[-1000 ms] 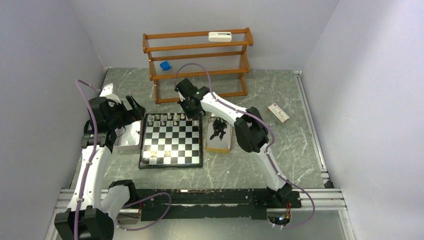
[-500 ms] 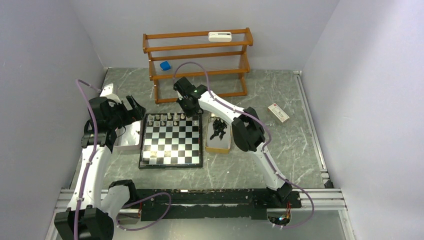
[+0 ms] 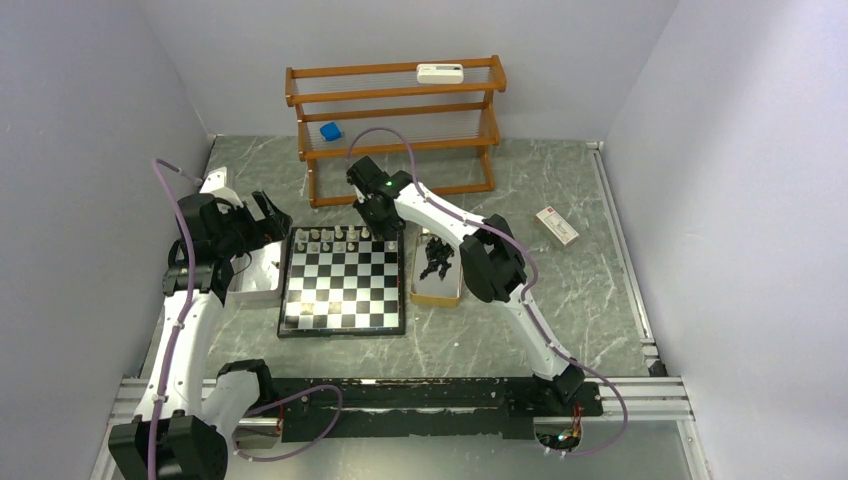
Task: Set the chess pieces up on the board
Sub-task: Place the chess piece on the chessboard.
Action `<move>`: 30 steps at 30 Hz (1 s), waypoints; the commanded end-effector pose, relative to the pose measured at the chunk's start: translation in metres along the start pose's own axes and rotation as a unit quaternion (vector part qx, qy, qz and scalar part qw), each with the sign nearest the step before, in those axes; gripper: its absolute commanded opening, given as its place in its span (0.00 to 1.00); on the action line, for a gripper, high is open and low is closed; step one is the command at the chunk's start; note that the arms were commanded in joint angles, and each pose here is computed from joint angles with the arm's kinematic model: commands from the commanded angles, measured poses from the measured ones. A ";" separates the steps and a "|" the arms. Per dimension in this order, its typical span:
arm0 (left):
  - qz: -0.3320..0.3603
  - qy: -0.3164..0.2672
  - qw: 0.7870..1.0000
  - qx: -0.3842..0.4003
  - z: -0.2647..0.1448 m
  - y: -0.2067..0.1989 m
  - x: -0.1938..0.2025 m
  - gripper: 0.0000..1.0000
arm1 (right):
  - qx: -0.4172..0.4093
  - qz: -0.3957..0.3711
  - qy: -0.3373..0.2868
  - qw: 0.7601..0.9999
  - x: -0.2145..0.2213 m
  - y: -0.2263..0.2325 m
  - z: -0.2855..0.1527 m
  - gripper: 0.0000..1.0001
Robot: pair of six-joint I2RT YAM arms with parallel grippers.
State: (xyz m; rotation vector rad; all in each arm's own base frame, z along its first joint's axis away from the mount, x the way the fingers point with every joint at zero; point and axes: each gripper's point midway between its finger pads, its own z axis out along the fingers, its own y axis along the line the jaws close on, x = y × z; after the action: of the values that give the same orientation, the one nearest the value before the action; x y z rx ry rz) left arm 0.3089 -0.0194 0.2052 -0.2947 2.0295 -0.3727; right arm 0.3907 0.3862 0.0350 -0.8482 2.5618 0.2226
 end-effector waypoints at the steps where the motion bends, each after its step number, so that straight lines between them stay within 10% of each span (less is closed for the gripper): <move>1: 0.010 -0.012 1.000 0.006 -0.003 -0.005 -0.008 0.98 | 0.006 0.000 0.006 1.000 0.001 -0.004 0.003 0.25; 19: 0.010 -0.013 1.000 0.001 -0.004 -0.004 -0.008 0.98 | -0.006 0.001 0.003 1.000 -0.003 0.000 -0.003 0.27; 30: -0.007 -0.001 1.000 -0.023 0.000 0.005 -0.002 0.98 | -0.016 0.012 -0.042 0.999 -0.025 0.004 -0.037 0.49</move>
State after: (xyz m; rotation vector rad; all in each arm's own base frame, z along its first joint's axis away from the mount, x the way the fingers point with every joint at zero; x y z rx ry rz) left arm 0.3090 -0.0190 0.2049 -0.2979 2.0298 -0.3665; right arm 0.3893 0.3880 0.0383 -0.8431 2.5661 0.2401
